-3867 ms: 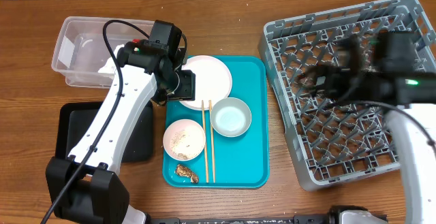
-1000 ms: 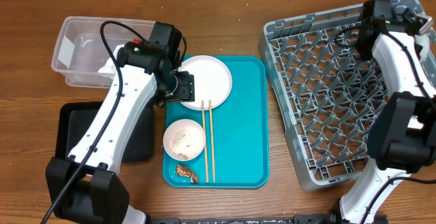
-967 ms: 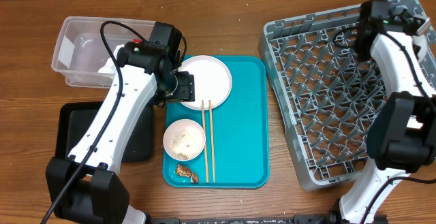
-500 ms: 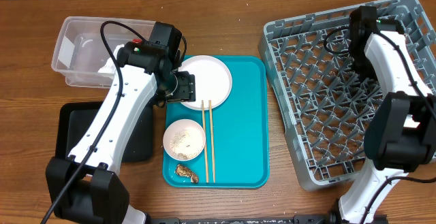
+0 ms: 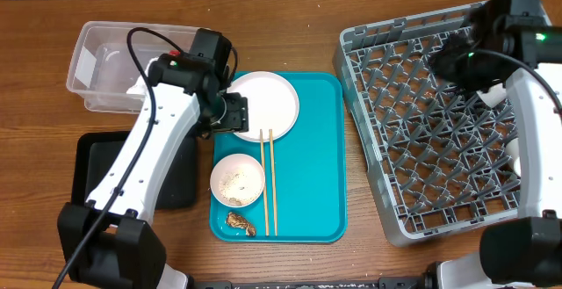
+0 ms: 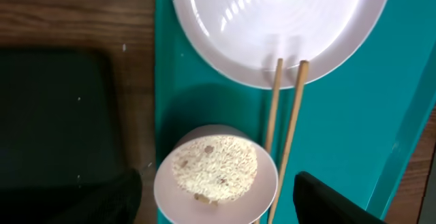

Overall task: Sort waste into correct bins and load items into the dishwasher
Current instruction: 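Carry the white bowl into the dish rack and release it, then reach the right gripper to the chopsticks on the teal tray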

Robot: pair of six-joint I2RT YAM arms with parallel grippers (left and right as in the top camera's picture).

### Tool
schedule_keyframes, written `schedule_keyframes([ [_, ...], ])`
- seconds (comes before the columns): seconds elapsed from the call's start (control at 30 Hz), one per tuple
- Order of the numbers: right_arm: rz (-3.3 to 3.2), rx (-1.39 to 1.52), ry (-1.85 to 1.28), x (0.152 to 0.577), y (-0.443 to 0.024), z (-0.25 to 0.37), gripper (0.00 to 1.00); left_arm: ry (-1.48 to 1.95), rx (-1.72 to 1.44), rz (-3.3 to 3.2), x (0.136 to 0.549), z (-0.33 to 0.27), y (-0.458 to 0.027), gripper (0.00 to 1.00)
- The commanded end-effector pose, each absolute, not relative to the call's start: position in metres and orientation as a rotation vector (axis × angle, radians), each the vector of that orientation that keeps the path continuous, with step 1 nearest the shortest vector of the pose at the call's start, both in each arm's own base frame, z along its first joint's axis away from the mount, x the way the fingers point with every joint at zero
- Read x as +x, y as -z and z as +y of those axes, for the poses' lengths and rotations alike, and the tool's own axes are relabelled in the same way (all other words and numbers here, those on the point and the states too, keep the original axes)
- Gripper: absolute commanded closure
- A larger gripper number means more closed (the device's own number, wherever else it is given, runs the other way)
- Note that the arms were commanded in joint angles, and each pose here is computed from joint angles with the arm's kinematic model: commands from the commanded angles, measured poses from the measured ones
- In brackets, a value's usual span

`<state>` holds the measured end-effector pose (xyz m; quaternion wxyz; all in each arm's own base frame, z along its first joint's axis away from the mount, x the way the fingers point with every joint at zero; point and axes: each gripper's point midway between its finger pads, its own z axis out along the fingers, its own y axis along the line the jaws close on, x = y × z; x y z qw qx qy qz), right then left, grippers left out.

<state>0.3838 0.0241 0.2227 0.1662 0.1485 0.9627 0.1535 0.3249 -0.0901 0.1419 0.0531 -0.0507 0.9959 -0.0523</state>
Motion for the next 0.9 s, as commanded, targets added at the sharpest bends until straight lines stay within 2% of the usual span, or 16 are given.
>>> schedule_keyframes([
  [0.0, 2.823, 0.194, -0.648, 0.368, -0.216, 0.081, 0.69, 0.141, -0.271, 3.006, 0.326, -0.065, -0.152, 0.28],
  [0.17, 2.908, -0.071, -0.576, 0.341, -0.206, 0.139, 0.65, 0.144, -0.449, 3.042, 0.316, -0.037, -0.151, 0.27],
  [0.3, 2.925, -0.252, -0.588, 0.322, -0.191, 0.185, 0.59, 0.137, -0.473, 3.042, 0.316, -0.031, -0.151, 0.26],
  [0.43, 2.945, -0.318, -0.605, 0.304, -0.168, 0.221, 0.52, 0.132, -0.472, 3.041, 0.316, -0.031, -0.151, 0.24],
  [0.6, 2.92, -0.412, -0.618, 0.289, -0.133, 0.259, 0.51, 0.133, -0.472, 3.037, 0.317, -0.031, -0.151, 0.23],
  [0.87, 2.914, -0.441, -0.353, 0.285, -0.073, 0.28, 0.48, 0.134, -0.472, 3.036, 0.317, -0.031, -0.151, 0.22],
])
